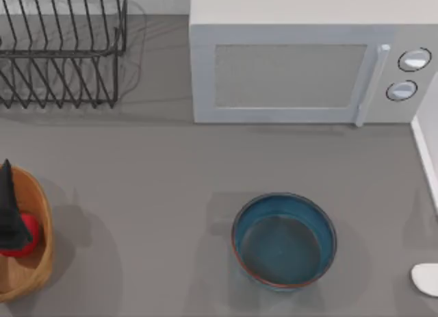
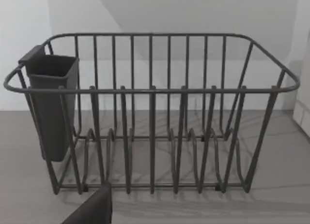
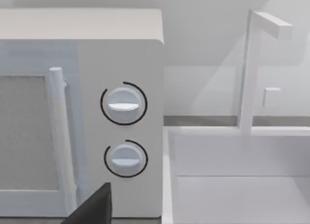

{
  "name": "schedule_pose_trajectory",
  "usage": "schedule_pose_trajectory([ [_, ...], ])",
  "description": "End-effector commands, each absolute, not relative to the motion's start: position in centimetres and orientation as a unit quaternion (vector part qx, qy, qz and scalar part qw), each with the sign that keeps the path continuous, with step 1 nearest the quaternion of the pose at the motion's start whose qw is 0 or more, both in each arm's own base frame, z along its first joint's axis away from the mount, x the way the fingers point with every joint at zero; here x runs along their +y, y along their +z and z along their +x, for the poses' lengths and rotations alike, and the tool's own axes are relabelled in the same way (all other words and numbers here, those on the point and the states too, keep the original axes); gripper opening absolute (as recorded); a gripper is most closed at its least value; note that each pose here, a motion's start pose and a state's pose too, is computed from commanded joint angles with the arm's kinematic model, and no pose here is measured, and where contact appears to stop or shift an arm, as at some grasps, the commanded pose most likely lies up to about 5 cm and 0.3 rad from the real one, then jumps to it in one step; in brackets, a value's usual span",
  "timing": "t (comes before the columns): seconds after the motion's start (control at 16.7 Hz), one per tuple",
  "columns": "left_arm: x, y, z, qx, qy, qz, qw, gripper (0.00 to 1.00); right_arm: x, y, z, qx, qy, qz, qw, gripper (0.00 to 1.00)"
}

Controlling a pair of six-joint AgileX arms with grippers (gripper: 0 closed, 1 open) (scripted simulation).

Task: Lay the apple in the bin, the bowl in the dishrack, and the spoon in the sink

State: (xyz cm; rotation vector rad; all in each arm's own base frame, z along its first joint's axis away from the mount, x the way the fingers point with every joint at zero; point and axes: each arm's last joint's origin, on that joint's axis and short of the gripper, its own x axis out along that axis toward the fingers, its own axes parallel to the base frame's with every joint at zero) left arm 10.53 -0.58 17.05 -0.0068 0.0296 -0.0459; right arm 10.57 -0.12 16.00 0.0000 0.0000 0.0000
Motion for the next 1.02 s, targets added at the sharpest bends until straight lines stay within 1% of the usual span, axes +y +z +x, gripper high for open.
schedule_pose_trajectory([
  [0.18, -1.6, 19.5, 10.7, 0.056, -0.071, -0.009, 0.996, 1.00, -0.1, 16.0, 10.6, 0.000, 0.000, 0.000, 1.000, 1.00],
  [0.3, -2.5, 21.5, 11.2, 0.100, -0.106, -0.011, 0.989, 1.00, -0.1, 16.0, 10.6, 0.000, 0.000, 0.000, 1.000, 1.00],
  [0.48, -4.5, 24.3, 13.1, 0.195, -0.154, -0.007, 0.969, 1.00, -0.1, 16.0, 10.6, 0.000, 0.000, 0.000, 1.000, 1.00],
  [0.6, -6.6, 25.6, 15.2, 0.273, -0.179, 0.003, 0.945, 1.00, -0.1, 16.0, 10.6, 0.000, 0.000, 0.000, 1.000, 1.00],
  [0.72, -9.2, 26.2, 17.5, 0.353, -0.197, 0.018, 0.914, 1.00, -0.1, 16.0, 10.6, 0.000, 0.000, 0.000, 1.000, 1.00],
  [0.84, -12.1, 26.1, 19.6, 0.427, -0.208, 0.038, 0.879, 1.00, -0.1, 16.0, 10.6, 0.000, 0.000, 0.000, 1.000, 1.00],
  [1.02, -16.5, 25.5, 21.6, 0.515, -0.217, 0.071, 0.826, 1.00, -0.1, 16.0, 10.6, 0.000, 0.000, 0.000, 1.000, 1.00],
])
